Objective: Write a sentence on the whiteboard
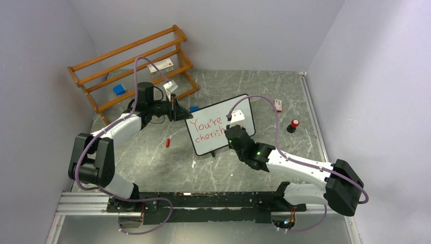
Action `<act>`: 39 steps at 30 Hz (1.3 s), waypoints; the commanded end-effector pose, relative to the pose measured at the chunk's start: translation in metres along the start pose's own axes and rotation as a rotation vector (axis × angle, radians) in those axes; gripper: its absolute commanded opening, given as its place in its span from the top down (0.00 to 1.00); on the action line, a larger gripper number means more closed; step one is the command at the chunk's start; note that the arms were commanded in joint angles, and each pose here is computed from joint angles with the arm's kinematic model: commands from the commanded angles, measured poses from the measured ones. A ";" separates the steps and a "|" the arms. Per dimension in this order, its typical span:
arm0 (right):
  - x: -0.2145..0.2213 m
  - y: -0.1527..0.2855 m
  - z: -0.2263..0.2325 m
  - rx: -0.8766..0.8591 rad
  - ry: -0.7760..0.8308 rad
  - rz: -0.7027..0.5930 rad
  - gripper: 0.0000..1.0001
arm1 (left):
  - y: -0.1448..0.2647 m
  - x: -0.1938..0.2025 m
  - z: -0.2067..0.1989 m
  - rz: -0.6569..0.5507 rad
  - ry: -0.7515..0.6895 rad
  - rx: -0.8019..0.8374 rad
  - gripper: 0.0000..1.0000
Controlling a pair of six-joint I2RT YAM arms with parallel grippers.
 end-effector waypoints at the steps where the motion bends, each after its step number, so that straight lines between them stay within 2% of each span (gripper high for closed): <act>1: -0.011 -0.002 0.006 -0.044 -0.029 -0.022 1.00 | -0.008 0.036 0.009 0.120 0.069 -0.070 0.95; 23: 0.010 0.004 -0.002 -0.037 -0.003 0.085 1.00 | -0.008 0.036 0.009 0.120 0.069 -0.071 0.95; 39: 0.004 0.008 -0.009 0.021 -0.025 0.030 1.00 | -0.008 0.036 0.009 0.121 0.069 -0.071 0.95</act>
Point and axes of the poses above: each gripper's point midway between its finger pads, its own y axis back along the fingers, its own z axis along the line the jaws close on, x = y × z, the point moved 10 cm from there along y, back along the fingers, and after that the axes turned 10 degrees about -y, right-handed, at the moved point
